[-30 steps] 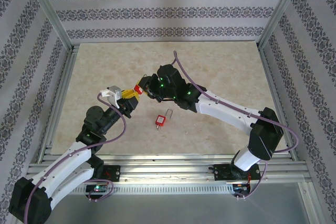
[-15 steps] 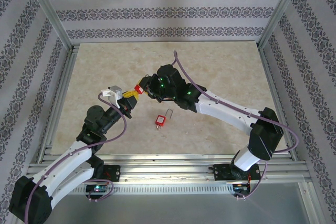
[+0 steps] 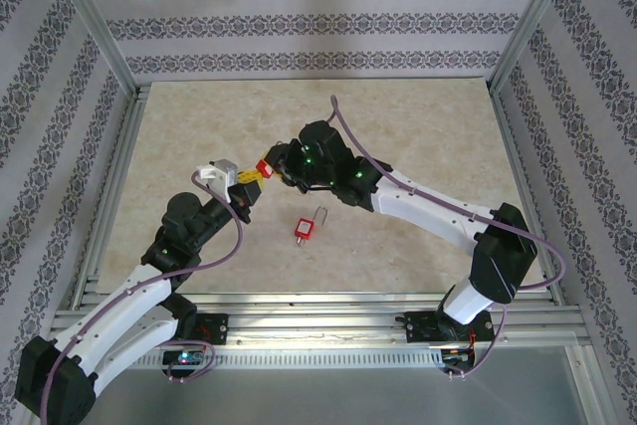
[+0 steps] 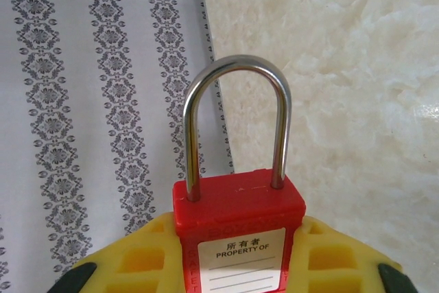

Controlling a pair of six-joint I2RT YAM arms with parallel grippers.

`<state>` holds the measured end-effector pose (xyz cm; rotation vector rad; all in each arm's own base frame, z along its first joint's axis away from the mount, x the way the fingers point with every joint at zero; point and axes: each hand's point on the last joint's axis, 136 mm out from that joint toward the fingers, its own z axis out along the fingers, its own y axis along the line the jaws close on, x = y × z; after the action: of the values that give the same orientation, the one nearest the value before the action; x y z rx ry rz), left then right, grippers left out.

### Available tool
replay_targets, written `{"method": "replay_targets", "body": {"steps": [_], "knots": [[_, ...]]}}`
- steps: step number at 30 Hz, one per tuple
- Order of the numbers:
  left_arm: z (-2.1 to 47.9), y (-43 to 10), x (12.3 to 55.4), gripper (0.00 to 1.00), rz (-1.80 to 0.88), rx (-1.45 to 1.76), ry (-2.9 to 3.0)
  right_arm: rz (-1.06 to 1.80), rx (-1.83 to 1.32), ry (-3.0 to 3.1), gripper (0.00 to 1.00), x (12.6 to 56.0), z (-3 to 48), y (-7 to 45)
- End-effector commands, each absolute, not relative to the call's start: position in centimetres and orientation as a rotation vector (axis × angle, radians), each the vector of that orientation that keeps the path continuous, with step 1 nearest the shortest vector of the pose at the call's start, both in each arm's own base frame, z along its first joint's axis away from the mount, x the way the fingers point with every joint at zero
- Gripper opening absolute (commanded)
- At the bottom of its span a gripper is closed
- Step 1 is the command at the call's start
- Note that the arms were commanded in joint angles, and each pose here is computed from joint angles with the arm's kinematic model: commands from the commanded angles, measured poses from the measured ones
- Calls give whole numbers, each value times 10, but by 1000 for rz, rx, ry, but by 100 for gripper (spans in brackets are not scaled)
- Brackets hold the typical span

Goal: Unlock with the key

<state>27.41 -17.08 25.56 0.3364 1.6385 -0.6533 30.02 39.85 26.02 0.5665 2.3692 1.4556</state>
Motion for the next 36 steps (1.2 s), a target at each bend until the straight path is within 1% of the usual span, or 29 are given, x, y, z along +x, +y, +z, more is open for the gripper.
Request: {"method": "replay_targets", "body": {"steps": [1, 8, 15, 23, 36], "knots": [[250, -189, 258, 0, -571, 568, 1661, 1525, 533, 2337, 0, 305, 276, 407], [243, -193, 255, 0, -390, 742, 1681, 1527, 536, 2357, 0, 307, 273, 406], [230, -200, 252, 0, -189, 1018, 1688, 1530, 528, 2373, 0, 309, 271, 407], [218, -205, 245, 0, 23, 1260, 1613, 1533, 539, 2391, 0, 308, 264, 407], [201, -203, 233, 0, 208, 1543, 1504, 1522, 552, 2397, 0, 307, 258, 404]]}}
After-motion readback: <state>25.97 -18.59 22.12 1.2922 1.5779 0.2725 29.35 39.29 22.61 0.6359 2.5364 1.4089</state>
